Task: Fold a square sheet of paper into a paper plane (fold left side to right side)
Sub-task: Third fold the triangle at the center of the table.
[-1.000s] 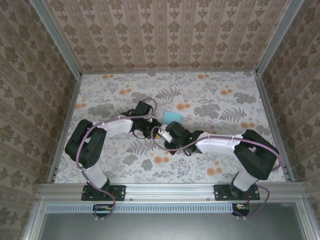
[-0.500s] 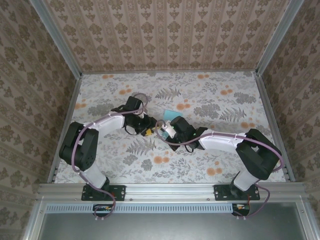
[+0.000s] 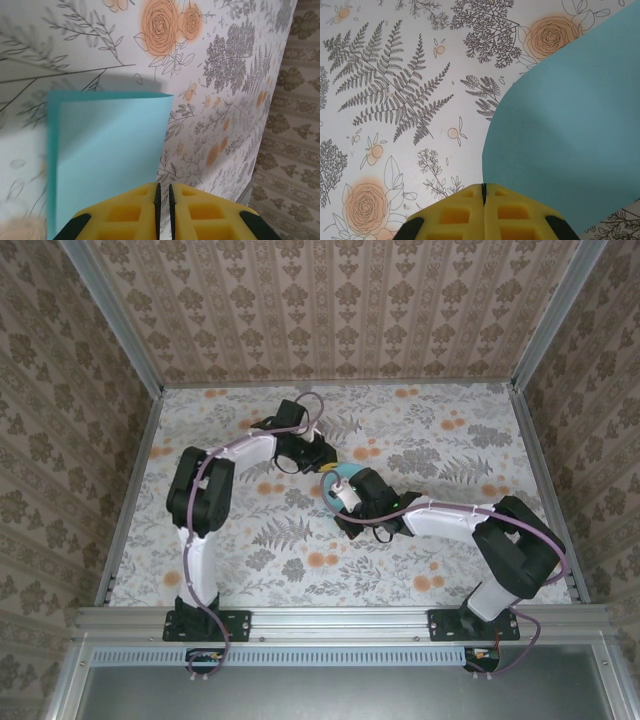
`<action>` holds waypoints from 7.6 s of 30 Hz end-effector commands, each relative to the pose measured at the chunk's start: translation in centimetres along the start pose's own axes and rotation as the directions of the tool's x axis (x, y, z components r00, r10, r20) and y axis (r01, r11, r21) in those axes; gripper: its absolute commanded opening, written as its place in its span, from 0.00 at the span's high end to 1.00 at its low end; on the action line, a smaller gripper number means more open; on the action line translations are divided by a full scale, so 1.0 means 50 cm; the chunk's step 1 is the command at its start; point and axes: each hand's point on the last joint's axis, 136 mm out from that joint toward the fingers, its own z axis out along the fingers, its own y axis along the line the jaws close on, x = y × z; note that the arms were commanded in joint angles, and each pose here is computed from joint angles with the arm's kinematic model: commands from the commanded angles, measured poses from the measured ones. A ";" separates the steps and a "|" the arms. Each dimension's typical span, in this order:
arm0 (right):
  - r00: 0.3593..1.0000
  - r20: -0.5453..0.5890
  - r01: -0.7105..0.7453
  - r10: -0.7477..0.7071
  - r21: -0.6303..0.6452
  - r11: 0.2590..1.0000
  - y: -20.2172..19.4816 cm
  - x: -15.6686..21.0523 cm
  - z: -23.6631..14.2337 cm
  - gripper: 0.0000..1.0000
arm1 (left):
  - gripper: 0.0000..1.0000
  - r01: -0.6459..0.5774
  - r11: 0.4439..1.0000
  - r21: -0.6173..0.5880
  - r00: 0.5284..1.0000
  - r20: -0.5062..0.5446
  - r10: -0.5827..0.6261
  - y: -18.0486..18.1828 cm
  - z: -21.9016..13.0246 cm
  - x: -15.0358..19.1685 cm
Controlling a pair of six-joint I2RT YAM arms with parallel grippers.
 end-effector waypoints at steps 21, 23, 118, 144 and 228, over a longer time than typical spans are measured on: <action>0.968 -0.035 -0.247 0.247 0.011 0.969 -0.065 0.014 0.011 1.00 | 0.87 -0.007 0.994 -0.109 0.987 -0.158 -0.011 0.096 0.109 0.059; 0.960 -0.025 -0.277 0.277 0.015 0.961 -0.077 0.010 0.009 1.00 | 0.87 -0.009 0.993 -0.115 0.987 -0.157 -0.010 0.099 0.110 0.059; 0.886 -0.038 -0.456 0.463 0.119 0.882 -0.163 0.055 0.013 1.00 | 0.89 0.005 0.987 -0.158 0.985 -0.171 -0.032 0.124 0.121 0.072; 0.889 -0.072 -0.440 0.453 0.142 0.887 -0.167 0.070 0.017 1.00 | 0.89 0.005 0.987 -0.158 0.985 -0.171 -0.032 0.122 0.120 0.071; 0.862 -0.265 -0.390 0.432 0.197 0.899 -0.161 0.136 0.031 1.00 | 0.87 -0.166 0.980 -0.108 0.975 -0.164 0.147 0.136 0.052 0.180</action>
